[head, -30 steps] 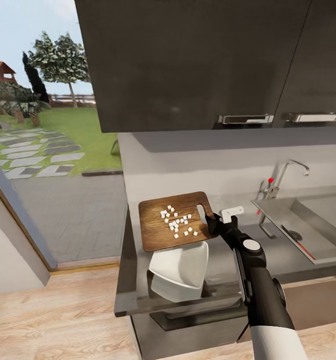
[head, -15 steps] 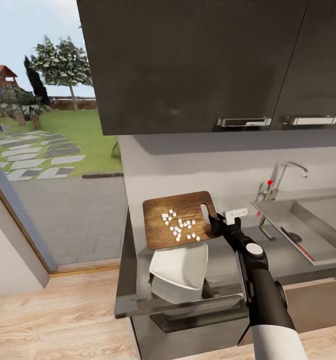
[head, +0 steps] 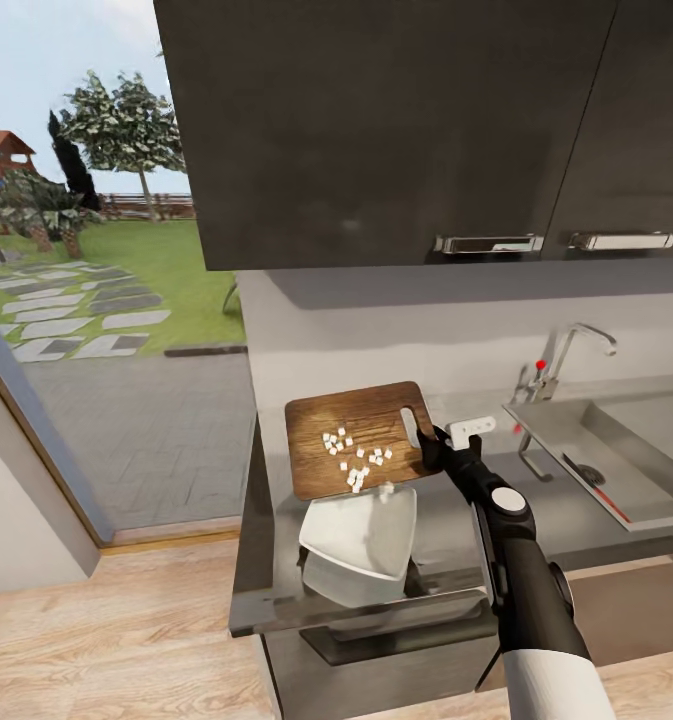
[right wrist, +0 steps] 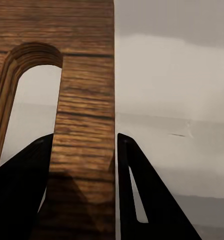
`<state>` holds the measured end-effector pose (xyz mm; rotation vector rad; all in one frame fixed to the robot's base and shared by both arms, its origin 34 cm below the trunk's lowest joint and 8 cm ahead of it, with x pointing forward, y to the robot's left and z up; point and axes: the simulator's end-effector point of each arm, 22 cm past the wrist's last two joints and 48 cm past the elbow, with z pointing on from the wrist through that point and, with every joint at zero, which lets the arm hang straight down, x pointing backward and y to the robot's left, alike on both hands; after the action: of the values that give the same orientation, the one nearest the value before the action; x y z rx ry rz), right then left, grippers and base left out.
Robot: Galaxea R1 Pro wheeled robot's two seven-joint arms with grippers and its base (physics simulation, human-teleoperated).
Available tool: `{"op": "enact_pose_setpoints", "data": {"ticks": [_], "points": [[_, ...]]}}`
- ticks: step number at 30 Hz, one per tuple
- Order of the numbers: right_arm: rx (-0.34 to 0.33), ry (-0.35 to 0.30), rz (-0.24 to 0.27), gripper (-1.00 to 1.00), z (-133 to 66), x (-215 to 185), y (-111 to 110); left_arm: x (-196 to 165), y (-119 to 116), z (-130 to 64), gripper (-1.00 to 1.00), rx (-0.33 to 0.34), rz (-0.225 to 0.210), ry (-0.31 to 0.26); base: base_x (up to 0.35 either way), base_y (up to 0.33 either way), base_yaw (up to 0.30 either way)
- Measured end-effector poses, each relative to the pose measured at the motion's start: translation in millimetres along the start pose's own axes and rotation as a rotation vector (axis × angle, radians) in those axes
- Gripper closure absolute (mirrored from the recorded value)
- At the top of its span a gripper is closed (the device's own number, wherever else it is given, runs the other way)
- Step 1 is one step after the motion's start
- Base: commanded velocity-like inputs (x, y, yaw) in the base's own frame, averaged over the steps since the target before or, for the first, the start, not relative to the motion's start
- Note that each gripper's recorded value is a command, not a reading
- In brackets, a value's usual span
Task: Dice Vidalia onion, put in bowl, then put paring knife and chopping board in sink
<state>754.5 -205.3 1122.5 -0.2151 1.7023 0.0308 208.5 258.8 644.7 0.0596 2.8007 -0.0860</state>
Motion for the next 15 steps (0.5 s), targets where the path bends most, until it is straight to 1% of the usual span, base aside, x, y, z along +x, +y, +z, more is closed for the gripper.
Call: {"op": "enact_pose_setpoints", "data": {"ticks": [3, 6, 15], "points": [[-0.004, 0.008, 0.001, 1.00, 1.0, 4.4, 1.7, 0.0, 0.0, 0.0, -1.00, 0.000, 0.000, 0.000, 0.000, 0.000, 0.000], [-0.006, -0.018, -0.008, 1.00, 1.6, 0.7, 2.8, 0.0, 0.0, 0.0, -1.00, 0.000, 0.000, 0.000, 0.000, 0.000, 0.000], [-0.012, -0.022, -0.011, 1.00, 3.1, 4.3, 5.3, 0.0, 0.0, 0.0, -1.00, 0.000, 0.000, 0.000, 0.000, 0.000, 0.000]]}}
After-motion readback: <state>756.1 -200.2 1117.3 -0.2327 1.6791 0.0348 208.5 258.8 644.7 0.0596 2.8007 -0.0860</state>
